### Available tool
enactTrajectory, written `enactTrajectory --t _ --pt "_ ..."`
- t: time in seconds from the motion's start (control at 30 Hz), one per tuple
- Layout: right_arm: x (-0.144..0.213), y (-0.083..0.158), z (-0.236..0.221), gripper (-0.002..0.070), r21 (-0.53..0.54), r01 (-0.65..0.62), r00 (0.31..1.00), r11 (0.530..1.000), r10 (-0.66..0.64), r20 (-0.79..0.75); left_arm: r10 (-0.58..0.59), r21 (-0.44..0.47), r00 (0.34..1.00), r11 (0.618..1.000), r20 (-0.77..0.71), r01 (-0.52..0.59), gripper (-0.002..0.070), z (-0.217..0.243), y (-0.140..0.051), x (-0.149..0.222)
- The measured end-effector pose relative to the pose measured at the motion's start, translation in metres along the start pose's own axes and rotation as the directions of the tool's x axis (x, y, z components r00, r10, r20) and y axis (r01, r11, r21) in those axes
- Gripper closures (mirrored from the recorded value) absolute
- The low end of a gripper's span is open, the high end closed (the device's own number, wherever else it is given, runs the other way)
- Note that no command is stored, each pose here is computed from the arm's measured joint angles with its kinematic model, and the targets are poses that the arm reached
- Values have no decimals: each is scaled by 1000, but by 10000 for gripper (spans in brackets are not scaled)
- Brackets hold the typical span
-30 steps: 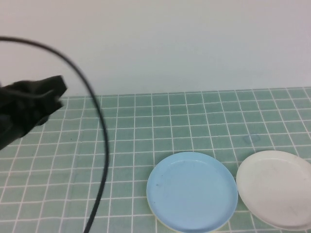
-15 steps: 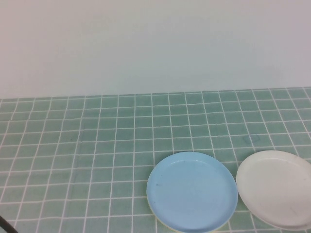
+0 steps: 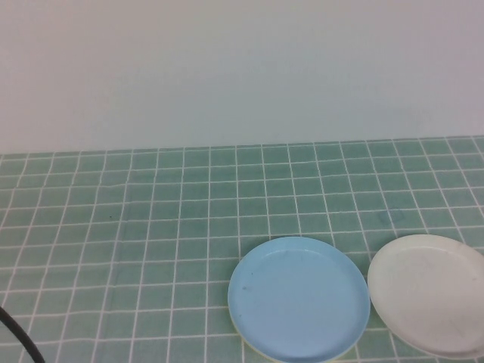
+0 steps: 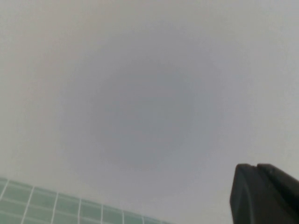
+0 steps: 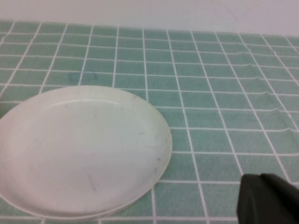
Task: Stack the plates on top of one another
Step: Pick up the white plate
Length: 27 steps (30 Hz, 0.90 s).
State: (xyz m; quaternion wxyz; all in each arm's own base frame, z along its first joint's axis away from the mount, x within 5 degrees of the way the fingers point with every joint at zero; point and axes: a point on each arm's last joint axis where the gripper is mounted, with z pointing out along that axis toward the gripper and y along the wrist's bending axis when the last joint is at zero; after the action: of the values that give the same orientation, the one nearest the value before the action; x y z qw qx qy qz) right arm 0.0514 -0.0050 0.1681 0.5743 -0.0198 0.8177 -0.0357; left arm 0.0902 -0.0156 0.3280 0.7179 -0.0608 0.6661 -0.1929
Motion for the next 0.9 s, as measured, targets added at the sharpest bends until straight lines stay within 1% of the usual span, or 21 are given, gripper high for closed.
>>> enactTrajectory --t 0.07,0.17,0.3,0.4,0.5,0.53,0.6,0.7,0.8,0.9 --pt "0 0 0 678 0 0 1000 1000 0 0 5 -8 1000 1000 -20 -5 676 -3 4 11" --pt "0 0 0 678 0 0 1000 1000 0 0 78 -21 996 997 -40 -79 676 -10 10 26" --pt "0 0 0 678 0 0 1000 1000 0 0 75 -91 996 993 -51 -80 676 -20 22 44" --pt "0 0 0 678 0 0 1000 1000 0 0 114 -145 990 981 -89 -126 676 -29 29 59" --pt "0 0 0 678 0 0 1000 1000 0 0 88 -220 985 968 -152 -120 676 -39 39 77" --pt "0 0 0 678 0 0 1000 1000 0 0 47 -248 987 965 -154 -85 676 -42 42 82" --pt "0 0 0 678 0 0 1000 1000 0 0 32 -290 990 954 -136 -70 676 -48 49 91" --pt "0 0 0 678 0 0 1000 1000 0 0 60 -304 991 948 -123 -95 676 -53 55 104" --pt "0 0 0 678 0 0 1000 1000 0 0 53 -314 986 944 -161 -102 676 -53 61 118" --pt "0 0 0 678 0 0 1000 1000 0 0 51 -317 985 943 -167 -102 676 -53 61 118"
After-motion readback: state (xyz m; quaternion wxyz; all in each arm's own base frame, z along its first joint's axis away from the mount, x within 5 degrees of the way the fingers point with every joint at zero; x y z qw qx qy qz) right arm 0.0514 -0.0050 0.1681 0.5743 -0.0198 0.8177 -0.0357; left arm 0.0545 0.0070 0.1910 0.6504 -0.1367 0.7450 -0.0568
